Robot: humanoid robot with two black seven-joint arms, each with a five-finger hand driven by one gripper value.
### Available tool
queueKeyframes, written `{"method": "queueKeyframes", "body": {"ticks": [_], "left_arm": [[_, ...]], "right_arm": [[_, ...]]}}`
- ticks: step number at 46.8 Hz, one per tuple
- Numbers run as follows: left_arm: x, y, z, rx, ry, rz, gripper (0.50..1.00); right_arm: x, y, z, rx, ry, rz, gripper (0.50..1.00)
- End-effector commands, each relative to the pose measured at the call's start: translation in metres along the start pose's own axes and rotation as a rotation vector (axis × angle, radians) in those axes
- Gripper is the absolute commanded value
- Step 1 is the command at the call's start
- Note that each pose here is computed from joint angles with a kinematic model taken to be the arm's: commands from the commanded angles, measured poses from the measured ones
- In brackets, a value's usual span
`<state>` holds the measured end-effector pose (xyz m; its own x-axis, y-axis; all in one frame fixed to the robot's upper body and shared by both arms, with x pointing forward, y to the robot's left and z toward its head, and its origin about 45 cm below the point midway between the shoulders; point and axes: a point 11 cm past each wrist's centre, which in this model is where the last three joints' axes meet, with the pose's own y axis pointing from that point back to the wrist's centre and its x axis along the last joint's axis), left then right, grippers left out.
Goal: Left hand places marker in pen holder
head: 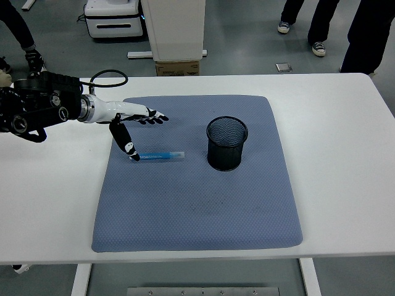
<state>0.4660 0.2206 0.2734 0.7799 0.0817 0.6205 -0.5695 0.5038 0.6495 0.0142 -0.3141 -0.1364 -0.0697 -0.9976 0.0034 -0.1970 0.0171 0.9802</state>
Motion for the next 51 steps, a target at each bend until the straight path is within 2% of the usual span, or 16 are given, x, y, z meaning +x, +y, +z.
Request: {"method": "queueKeyframes", "body": {"ticks": [1,10,18,51], "left_arm": [[0.007,0.004,0.001,0.021,-0.041,-0.003,1.0],[0.014,0.006,0.004,0.089,-0.12,-0.015,1.0],[0.002,-0.006,0.008,0.124,-0.168,-0.059,1.0],[-0.006,-0.012,0.014,0.135,-0.216,-0.099,1.0]], "right_arm": [[0.0,0.0,0.0,0.0,0.0,0.0,1.0],[0.0,0.0,0.0,0.0,0.0,0.0,1.0],[0.0,0.0,0.0,0.0,0.0,0.0,1.0],[0.0,0.0,0.0,0.0,0.0,0.0,1.0]]}}
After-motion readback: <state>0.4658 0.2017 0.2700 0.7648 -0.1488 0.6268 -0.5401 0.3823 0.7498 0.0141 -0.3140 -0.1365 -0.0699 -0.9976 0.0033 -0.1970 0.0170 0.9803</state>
